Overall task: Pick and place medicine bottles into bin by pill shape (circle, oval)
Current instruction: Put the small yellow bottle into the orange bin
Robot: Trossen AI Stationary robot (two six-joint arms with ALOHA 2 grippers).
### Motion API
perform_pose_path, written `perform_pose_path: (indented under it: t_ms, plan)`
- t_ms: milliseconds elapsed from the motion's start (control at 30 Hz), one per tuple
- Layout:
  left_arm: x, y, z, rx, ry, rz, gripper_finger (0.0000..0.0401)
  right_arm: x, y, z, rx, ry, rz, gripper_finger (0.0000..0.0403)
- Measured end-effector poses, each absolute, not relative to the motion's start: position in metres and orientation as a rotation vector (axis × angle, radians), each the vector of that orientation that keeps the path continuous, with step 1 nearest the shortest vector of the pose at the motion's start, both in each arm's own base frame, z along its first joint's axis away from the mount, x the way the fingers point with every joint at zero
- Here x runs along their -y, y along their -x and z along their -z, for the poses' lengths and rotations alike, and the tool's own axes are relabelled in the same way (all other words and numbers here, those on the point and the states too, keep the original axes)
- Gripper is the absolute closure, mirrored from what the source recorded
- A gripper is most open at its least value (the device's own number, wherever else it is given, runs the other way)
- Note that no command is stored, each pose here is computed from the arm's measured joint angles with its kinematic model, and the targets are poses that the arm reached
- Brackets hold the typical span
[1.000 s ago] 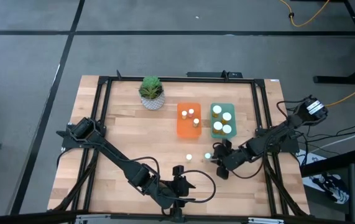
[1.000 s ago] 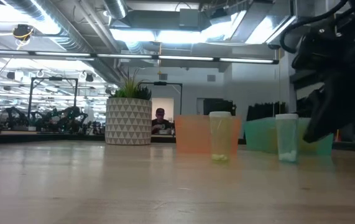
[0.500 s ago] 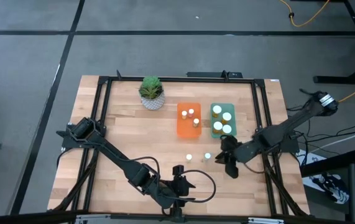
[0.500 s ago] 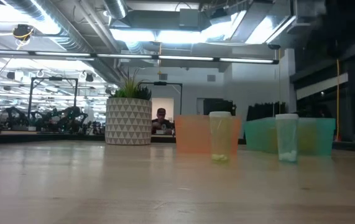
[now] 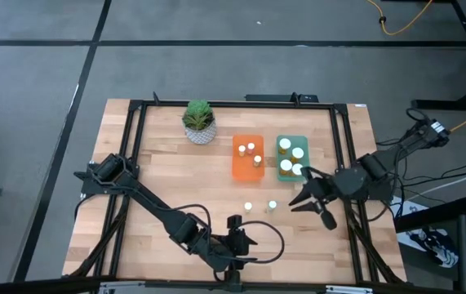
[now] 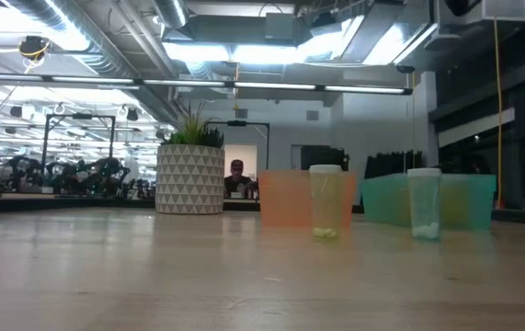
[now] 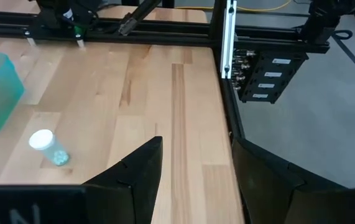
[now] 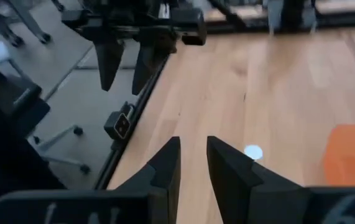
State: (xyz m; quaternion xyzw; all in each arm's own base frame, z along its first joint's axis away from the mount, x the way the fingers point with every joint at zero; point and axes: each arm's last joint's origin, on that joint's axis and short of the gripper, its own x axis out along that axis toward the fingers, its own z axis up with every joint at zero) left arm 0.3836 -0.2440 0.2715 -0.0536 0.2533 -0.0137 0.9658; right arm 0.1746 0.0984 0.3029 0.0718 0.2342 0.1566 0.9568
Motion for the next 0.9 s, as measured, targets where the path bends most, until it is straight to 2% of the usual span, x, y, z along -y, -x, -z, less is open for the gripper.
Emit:
perform_pose_path:
  t_ms: [267, 533, 900]
  plan:
    - [0.240, -0.386, -0.272, -0.504, 0.105, -0.003, 0.0214, -0.063, -0.149, -0.258, -0.179, -0.220, -0.356, 0.0322]
    - [0.225, -0.395, -0.272, -0.497, 0.123, -0.043, 0.0214, -0.028, -0.129, -0.228, -0.074, -0.207, -0.127, 0.0322]
    - [0.211, -0.403, -0.272, -0.492, 0.136, -0.078, 0.0214, -0.015, -0.108, -0.187, 0.014, -0.272, -0.084, 0.0322]
